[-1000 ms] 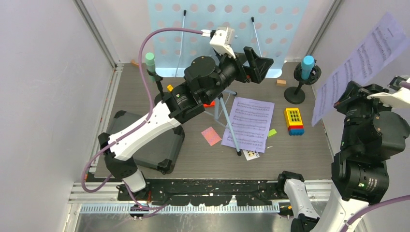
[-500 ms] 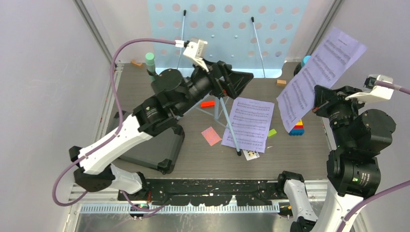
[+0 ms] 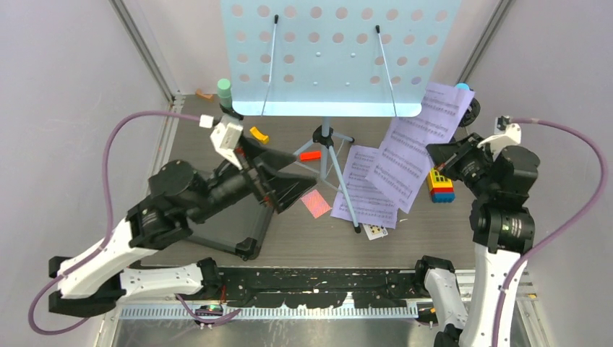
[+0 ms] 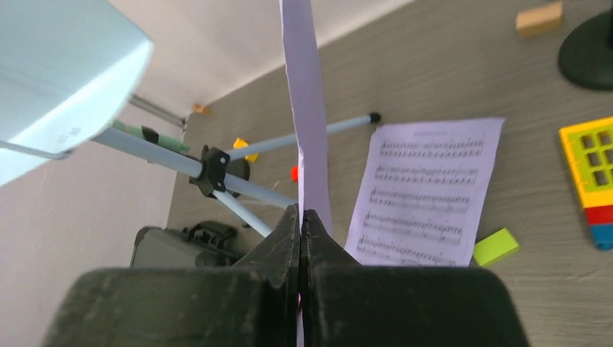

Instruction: Pack up the instrument practice props

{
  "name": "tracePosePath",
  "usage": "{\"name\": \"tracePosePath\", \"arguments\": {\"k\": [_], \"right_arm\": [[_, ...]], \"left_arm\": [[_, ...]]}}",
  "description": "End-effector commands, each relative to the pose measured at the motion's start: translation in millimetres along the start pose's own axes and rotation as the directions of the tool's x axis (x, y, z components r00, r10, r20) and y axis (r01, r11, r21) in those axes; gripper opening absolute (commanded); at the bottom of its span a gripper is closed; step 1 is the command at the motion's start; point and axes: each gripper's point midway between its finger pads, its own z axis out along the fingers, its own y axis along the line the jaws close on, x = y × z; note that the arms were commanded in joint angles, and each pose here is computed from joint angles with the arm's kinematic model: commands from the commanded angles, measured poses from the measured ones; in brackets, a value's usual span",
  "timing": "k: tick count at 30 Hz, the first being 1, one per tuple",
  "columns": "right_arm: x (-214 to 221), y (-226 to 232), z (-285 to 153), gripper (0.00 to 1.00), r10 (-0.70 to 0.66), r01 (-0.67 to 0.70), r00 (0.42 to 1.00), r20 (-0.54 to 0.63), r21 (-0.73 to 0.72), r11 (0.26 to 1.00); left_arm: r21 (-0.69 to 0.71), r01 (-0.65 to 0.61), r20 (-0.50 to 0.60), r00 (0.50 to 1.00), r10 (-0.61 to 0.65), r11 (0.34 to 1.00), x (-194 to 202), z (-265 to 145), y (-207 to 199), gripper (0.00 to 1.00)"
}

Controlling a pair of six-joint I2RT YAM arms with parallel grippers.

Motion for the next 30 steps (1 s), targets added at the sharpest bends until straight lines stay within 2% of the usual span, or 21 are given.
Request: {"name": "tracePosePath", "arguments": {"k": [1, 8, 12, 19, 30], "right_arm": [[17.6, 5.8, 17.1, 0.0, 0.061, -0.068, 0.995, -0.076, -0.093, 0.993], [46.7, -28.2, 49.0, 0.0, 0.141, -0.147, 0.984, -0.109, -0.049, 0.988], [67.1, -48.0, 69.6, 0.0, 0.162, -0.167, 0.973, -0.167, -0.016, 0.986], [101.6, -73.8, 99.2, 0.0, 0.118, -0.104, 0.946, -0.302, 0.063, 0.993], [138.1, -86.2, 130.6, 0.03, 0.056, -0.033, 0.891, -0.45, 0.058, 0.998]], "left_arm": [[-0.109, 0.033, -0.069, 0.997, -0.041, 0.993, 31.7, -45.4, 31.6, 0.96], [-0.298, 0.079, -0.085, 0.99, -0.109, 0.951, 65.8, -121.3, 83.2, 0.96], [-0.359, 0.125, -0.068, 0.985, -0.16, 0.925, 84.7, -144.2, 102.6, 0.96], [-0.419, 0.163, -0.072, 0.975, -0.211, 0.894, 114.9, -152.2, 122.4, 0.97], [-0.431, 0.155, -0.114, 0.968, -0.224, 0.889, 127.3, -142.2, 123.0, 0.98]]}}
